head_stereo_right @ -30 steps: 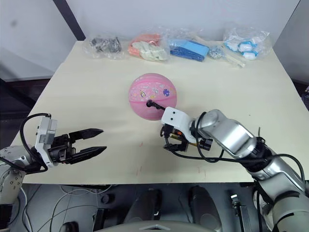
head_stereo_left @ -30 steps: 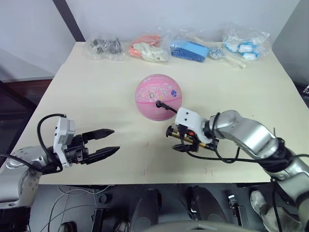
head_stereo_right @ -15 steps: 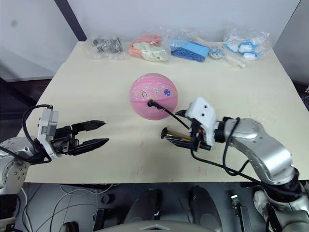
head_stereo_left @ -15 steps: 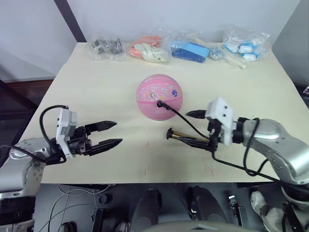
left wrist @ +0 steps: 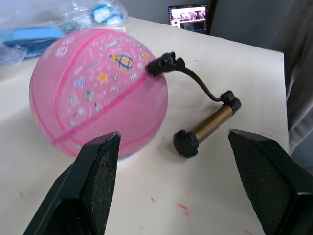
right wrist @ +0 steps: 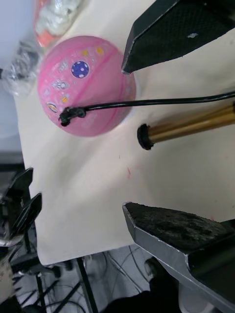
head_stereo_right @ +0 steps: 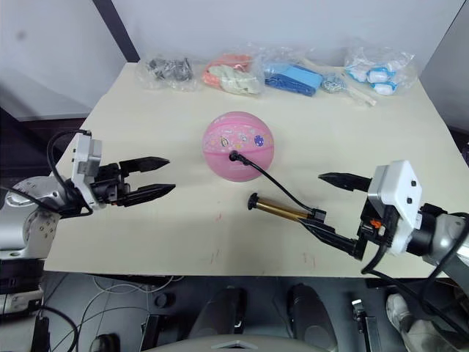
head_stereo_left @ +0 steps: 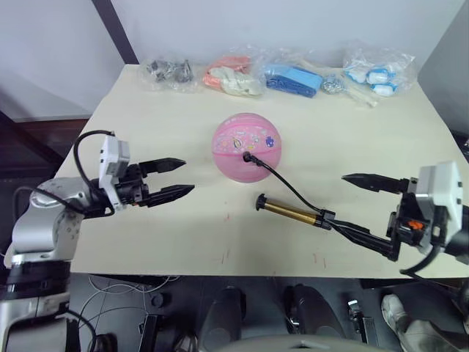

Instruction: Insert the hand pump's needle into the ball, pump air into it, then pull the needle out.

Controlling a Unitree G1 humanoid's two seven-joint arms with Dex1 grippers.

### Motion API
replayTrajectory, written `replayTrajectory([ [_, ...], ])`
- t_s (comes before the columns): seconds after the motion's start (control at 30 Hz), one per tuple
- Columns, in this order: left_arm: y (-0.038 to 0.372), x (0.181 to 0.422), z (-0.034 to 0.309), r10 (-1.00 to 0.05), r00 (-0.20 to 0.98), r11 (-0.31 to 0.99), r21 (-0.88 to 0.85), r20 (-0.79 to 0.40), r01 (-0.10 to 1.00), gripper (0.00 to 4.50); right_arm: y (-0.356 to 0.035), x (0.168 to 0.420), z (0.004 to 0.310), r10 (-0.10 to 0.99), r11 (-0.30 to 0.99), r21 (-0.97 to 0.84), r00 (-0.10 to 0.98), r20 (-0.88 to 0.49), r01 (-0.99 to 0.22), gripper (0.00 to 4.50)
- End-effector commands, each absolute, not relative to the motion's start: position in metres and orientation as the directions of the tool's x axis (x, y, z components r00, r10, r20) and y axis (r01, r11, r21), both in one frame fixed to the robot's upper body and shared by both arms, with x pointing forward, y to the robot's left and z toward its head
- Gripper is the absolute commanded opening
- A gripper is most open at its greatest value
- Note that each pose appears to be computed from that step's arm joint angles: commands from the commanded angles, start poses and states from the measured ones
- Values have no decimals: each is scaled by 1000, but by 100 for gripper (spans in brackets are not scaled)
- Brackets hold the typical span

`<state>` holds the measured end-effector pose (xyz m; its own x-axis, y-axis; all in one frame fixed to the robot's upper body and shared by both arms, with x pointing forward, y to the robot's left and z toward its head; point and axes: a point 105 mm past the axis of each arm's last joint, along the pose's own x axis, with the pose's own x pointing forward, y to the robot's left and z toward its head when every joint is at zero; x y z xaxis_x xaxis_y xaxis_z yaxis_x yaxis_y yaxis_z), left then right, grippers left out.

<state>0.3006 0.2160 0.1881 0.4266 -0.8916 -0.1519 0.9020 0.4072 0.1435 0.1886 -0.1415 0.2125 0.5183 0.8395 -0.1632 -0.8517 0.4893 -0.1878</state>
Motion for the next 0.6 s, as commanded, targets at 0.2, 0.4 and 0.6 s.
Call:
replayTrajectory([
  [0.2, 188, 339, 218, -912, 363, 293, 314, -192, 903, 443, -145, 174, 226, 813, 518, -257, 563, -149, -816, 450],
  [0.4, 166, 366, 222, -897, 341, 201, 426, -282, 882, 443, -140, 173, 230, 805, 533, -270, 579, -129, -802, 450],
  [0.6, 156, 379, 226, -892, 325, 138, 494, -314, 858, 443, -136, 175, 233, 802, 540, -279, 586, -116, -794, 450],
])
